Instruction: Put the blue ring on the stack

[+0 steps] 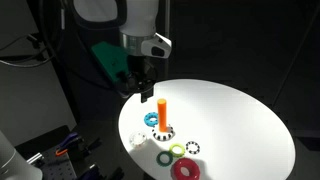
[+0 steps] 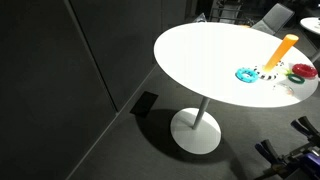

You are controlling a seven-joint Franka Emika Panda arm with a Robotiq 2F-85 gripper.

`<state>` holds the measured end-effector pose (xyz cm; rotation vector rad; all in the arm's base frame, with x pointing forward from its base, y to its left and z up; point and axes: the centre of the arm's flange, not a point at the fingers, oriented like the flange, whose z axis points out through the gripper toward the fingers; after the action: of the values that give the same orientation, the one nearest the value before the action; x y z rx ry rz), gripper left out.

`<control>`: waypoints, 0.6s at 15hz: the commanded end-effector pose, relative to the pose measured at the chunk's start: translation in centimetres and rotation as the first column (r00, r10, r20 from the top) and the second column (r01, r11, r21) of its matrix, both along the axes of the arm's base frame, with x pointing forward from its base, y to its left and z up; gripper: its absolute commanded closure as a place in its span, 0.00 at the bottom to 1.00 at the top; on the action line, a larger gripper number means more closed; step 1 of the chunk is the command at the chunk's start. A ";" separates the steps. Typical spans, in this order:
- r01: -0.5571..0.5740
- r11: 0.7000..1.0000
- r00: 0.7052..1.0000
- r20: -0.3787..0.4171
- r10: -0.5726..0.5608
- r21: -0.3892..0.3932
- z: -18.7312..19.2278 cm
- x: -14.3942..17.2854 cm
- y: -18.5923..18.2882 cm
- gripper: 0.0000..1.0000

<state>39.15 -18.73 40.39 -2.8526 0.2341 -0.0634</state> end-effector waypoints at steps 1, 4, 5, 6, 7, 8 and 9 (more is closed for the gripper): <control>0.000 1.000 1.000 0.001 0.000 0.000 0.1 0.0 0.0 0.00; 0.000 1.000 1.000 0.002 0.000 -0.001 0.1 0.0 0.0 0.00; 0.000 1.000 1.000 0.002 0.000 -0.001 0.1 0.0 0.0 0.00; 0.000 1.000 1.000 0.002 0.000 -0.001 0.1 0.0 0.0 0.00; 0.000 1.000 1.000 0.002 0.000 -0.001 0.1 0.0 0.0 0.00; 0.000 1.000 1.000 0.002 0.000 -0.001 0.1 0.0 0.0 0.00; -0.001 1.000 1.000 0.002 0.001 -0.006 0.2 0.5 0.4 0.00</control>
<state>39.15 -18.72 40.44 -2.8542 0.2342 -0.0646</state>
